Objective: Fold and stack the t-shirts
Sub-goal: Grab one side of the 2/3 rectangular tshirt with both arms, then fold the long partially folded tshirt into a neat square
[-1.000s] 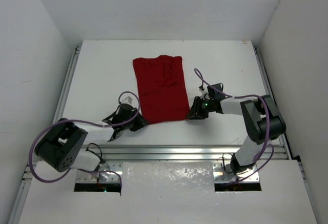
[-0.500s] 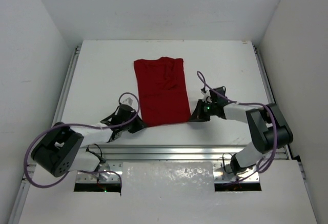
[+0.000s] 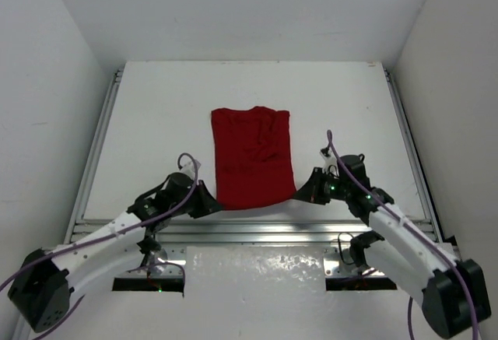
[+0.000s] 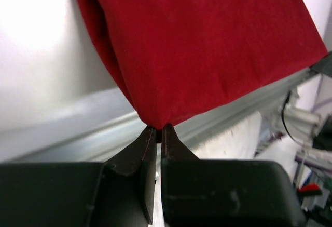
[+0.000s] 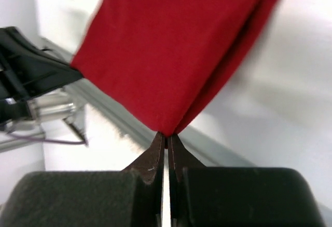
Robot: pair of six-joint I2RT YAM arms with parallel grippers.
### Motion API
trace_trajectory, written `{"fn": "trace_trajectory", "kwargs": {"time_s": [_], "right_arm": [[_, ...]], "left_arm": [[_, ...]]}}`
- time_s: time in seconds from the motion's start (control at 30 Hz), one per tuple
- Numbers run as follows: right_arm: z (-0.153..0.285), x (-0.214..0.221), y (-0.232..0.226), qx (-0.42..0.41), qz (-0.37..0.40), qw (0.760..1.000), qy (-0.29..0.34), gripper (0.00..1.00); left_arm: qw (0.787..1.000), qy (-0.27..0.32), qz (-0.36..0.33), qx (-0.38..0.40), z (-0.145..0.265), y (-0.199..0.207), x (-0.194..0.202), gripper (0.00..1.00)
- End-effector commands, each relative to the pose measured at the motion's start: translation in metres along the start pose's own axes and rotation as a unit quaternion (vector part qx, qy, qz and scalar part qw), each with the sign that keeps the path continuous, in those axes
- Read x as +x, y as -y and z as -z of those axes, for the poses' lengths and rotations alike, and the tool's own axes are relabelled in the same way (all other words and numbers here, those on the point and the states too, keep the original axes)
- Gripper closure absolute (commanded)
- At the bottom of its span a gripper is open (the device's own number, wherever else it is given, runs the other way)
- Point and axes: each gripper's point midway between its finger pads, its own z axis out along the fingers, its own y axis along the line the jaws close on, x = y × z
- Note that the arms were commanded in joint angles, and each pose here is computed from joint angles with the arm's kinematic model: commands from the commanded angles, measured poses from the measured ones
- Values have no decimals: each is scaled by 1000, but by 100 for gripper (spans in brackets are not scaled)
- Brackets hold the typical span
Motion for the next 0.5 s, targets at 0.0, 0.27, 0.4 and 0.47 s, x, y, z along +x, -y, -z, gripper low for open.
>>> {"fn": "trace_trajectory", "kwargs": {"time_s": [0.0,0.27,0.4,0.47], "right_arm": [[19,3,-16,-8,-16,1000,11,100],[56,-37,-66,-30,25,997,64,100],[61,-57,-75,-16,39,996,77,100],[61,-69,-82,-14,46,995,83,100]], "left_arm": [[1000,-23,3,13,17,11,14,100],[998,52,-35,19,65,63,-41,100],[995,83,-52,17,80,85,-65,100],[993,98,-61,-5,79,84,-76,100]]}}
